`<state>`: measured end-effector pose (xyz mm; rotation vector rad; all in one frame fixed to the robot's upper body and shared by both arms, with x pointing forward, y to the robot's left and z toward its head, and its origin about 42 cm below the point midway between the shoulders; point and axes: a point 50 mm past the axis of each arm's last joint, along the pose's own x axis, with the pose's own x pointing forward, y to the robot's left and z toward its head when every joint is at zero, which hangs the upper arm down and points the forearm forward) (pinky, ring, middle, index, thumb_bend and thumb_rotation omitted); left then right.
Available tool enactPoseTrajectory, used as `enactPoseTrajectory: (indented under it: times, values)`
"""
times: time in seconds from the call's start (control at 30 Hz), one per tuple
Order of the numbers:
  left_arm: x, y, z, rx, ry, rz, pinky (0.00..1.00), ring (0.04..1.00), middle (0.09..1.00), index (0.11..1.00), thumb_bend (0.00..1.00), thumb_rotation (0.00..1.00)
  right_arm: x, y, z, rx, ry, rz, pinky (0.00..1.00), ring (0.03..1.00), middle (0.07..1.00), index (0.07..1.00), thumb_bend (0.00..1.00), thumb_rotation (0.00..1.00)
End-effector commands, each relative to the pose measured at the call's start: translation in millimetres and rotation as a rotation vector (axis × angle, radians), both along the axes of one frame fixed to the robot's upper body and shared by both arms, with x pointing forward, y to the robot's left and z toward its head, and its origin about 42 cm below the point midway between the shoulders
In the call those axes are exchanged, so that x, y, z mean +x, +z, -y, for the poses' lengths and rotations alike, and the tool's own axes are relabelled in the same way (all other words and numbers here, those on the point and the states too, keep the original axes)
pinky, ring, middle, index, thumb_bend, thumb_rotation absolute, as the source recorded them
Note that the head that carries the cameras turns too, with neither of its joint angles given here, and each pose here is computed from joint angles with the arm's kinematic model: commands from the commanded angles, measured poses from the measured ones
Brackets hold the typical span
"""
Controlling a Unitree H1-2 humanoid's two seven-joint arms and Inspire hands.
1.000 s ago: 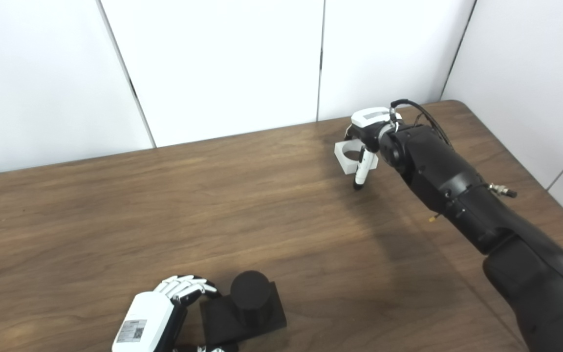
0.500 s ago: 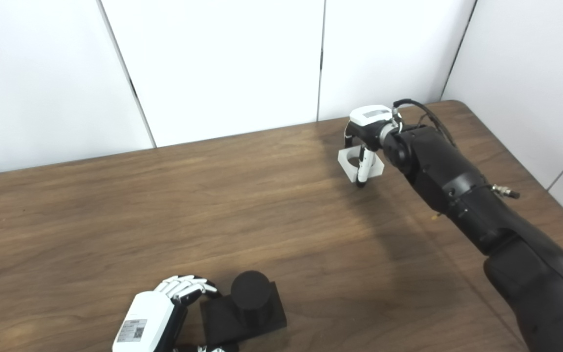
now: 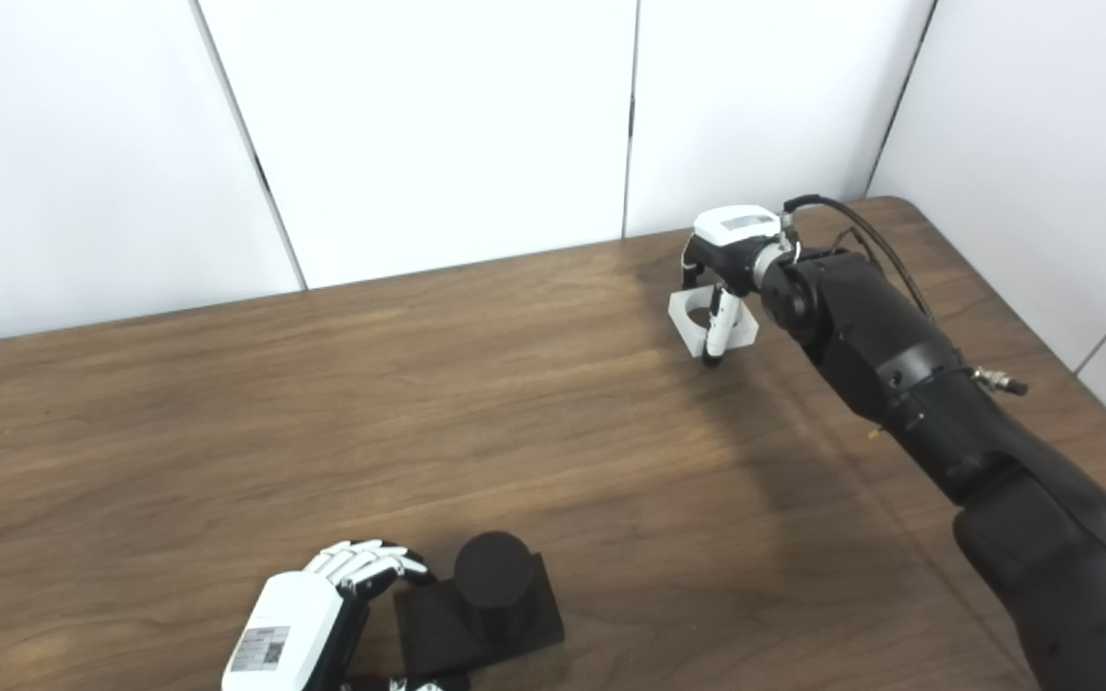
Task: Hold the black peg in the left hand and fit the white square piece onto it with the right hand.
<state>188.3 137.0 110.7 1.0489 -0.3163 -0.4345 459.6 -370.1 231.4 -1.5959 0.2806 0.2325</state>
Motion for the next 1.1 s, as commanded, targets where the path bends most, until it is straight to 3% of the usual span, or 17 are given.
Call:
enactPoseTrajectory:
  times: [0.0, 0.17, 0.4, 0.5, 0.7, 1.07]
  values:
    - [-12.2, -17.6, 4.9, 0.077, -0.054, -0.091, 0.82, 0.788, 0.741, 0.486, 0.5, 0.05, 0.8, 23.6, 15.5, -0.029, -0.008, 0.062, 0.84, 0.879, 0.796, 0.487, 0.52, 0.12]
    - [-11.2, -17.5, 6.9, 0.076, -0.052, -0.094, 0.82, 0.788, 0.74, 0.485, 0.51, 0.05, -8.2, 39.3, 4.9, -0.046, 0.096, 0.087, 0.82, 0.865, 0.774, 0.486, 0.52, 0.13]
    - [-9.1, -17.5, 10.1, 0.086, -0.05, -0.103, 0.83, 0.796, 0.746, 0.486, 0.5, 0.06, -36.4, 79.7, -31.9, -0.061, 0.238, 0.149, 0.82, 0.862, 0.774, 0.486, 0.52, 0.13]
    - [-8.7, -17.5, 11.2, 0.091, -0.048, -0.106, 0.84, 0.8, 0.749, 0.487, 0.5, 0.06, -58.5, 96.5, -54.9, -0.046, 0.318, 0.159, 0.85, 0.873, 0.777, 0.486, 0.52, 0.13]
    - [-8.7, -17.0, 13.1, 0.095, -0.049, -0.105, 0.84, 0.803, 0.751, 0.487, 0.5, 0.06, -110.2, 117.4, -106.4, -0.042, 0.519, 0.117, 0.82, 0.867, 0.763, 0.486, 0.52, 0.13]
    - [-8.8, -16.0, 16.7, 0.093, -0.049, -0.096, 0.84, 0.796, 0.746, 0.487, 0.5, 0.05, -181.9, 139.3, -167.9, -0.065, 0.729, 0.087, 0.84, 0.864, 0.749, 0.484, 0.52, 0.13]
